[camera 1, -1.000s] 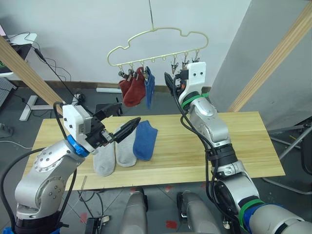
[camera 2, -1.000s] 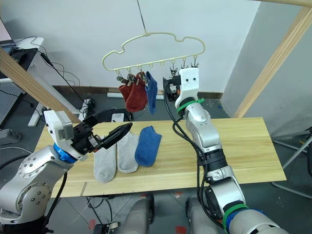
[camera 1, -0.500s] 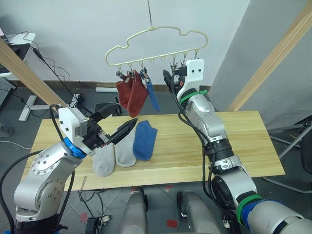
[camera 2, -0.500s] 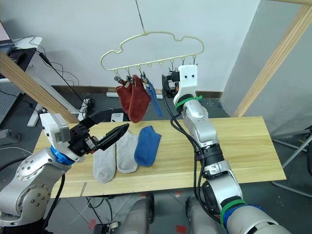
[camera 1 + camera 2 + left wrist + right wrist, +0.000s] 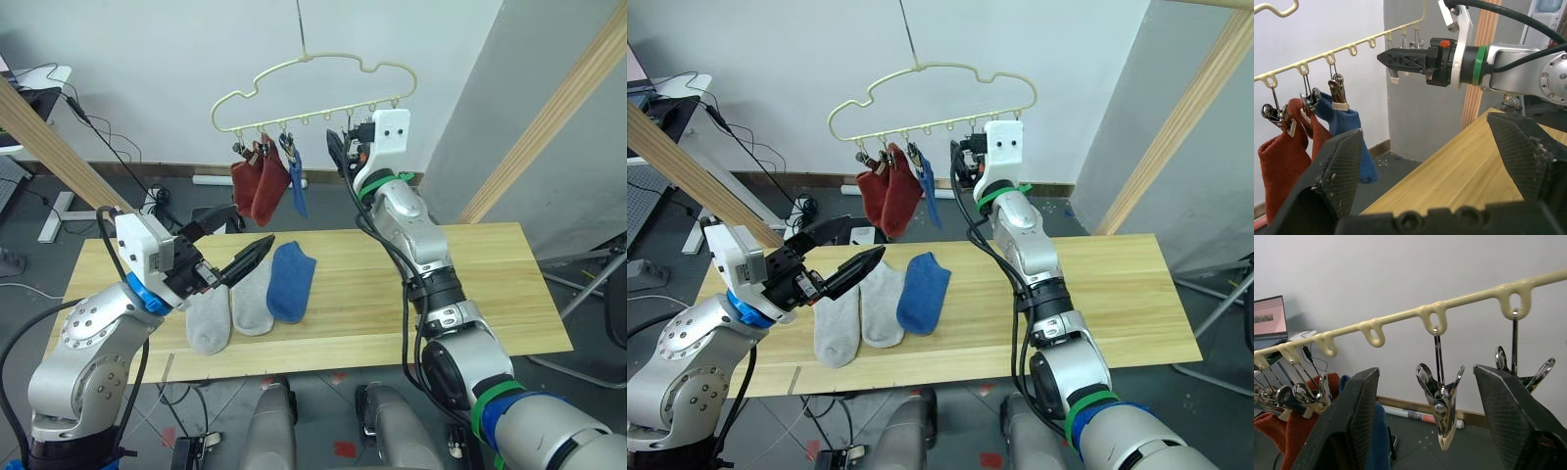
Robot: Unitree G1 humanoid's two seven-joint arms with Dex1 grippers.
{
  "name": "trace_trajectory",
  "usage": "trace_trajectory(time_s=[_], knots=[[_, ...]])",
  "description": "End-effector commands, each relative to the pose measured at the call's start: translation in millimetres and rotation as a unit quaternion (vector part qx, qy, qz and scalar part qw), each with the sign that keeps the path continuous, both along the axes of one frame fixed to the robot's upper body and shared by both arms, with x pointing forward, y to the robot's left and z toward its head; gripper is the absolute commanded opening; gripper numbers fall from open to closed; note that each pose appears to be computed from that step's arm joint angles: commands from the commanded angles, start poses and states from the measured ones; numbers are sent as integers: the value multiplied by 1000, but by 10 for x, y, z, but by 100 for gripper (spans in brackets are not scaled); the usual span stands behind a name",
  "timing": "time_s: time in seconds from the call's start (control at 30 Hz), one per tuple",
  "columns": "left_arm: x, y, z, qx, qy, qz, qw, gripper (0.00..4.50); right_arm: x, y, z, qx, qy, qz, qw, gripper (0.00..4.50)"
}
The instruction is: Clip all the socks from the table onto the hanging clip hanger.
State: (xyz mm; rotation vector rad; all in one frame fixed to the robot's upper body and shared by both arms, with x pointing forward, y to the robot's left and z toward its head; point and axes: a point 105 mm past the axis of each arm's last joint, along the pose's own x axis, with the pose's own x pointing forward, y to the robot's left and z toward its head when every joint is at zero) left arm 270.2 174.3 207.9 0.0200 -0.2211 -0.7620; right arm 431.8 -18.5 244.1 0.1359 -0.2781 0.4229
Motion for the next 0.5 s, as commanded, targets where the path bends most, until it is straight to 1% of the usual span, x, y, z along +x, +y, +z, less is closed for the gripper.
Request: trace_trajectory(time_s=[0.03,0.5], knots=[[-47,17,101,4,-27,5,1000,450,-35,47,195,13,-33,10,999,322],[-39,-2,111,2,-29,7,1000,450,-2,124,231,27,-29,27,999,322]])
